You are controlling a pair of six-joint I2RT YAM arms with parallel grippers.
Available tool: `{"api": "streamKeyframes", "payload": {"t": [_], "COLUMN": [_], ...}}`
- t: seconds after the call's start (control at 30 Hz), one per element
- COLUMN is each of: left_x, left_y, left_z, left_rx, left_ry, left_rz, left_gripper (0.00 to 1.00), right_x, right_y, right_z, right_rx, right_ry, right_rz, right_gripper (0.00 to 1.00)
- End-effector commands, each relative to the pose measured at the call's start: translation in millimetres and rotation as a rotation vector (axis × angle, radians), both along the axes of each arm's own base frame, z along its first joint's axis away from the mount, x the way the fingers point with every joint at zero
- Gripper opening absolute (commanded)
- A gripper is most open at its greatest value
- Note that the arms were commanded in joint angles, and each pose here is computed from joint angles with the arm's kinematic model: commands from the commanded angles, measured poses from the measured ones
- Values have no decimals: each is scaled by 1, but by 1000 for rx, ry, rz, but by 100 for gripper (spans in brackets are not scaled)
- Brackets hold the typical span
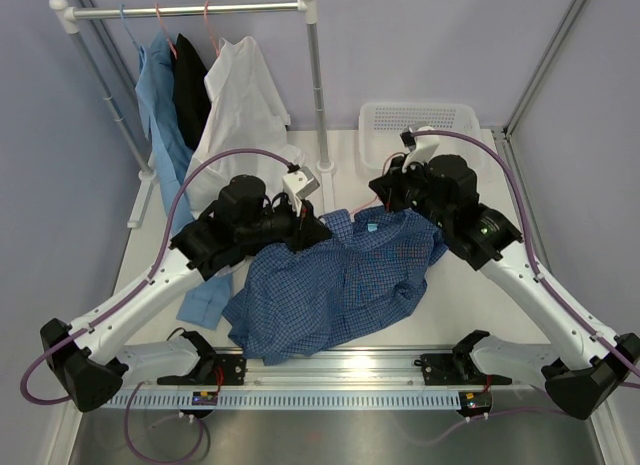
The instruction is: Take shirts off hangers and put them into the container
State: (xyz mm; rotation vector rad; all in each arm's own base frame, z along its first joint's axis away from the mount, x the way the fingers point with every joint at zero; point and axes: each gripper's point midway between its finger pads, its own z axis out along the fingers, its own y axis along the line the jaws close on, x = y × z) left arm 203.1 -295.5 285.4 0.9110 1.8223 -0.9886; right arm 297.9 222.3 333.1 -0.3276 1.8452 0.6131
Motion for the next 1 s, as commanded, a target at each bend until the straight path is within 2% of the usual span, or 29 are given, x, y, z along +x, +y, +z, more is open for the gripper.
{"api": "streamKeyframes", "payload": {"t": [0.0,0.03,0.07,0.13,0.17,0.3,0.47,0.57,0.6,0.7,0.77,0.8,0.97], "left_x": [5,4,4,4,6,12,24,35,51,54,48,54,70], "left_y": [-4,-4,-4,-3,-3,0,-6,-11,-6,-18,-32,-29,-47], "left_z": [16,17,19,22,28,47,62,71,68,69,73,71,44], "left_rx": [-53,-56,-59,-64,-71,-91,-107,-83,-57,-42,-51,-42,50], "left_ry": [-44,-45,-46,-52,-63,-109,-105,-104,-112,-113,-113,-119,-142], "left_rz": [15,14,14,19,27,60,119,264,390,525,555,629,749], "left_gripper": [19,25,40,52,63,80,82,79,79,77,76,76,72], "right_x": [10,11,11,11,11,12,15,19,21,28,32,32,33], "right_y": [-20,-24,-29,-34,-39,-52,-66,-73,-74,-80,-81,-81,-80], "right_z": [20,19,22,22,26,28,36,36,35,32,29,31,30], "right_rx": [-6,-14,-18,-28,-27,-55,-45,-41,-43,-59,-67,-65,-60], "right_ry": [-88,-93,-103,-120,-135,-185,-240,-248,-247,-239,-233,-238,-233], "right_rz": [-117,-132,-154,-174,-190,-240,-311,-367,-380,-435,-453,-453,-459], "right_gripper": [0,0,0,0,0,0,0,0,0,0,0,0,0]}}
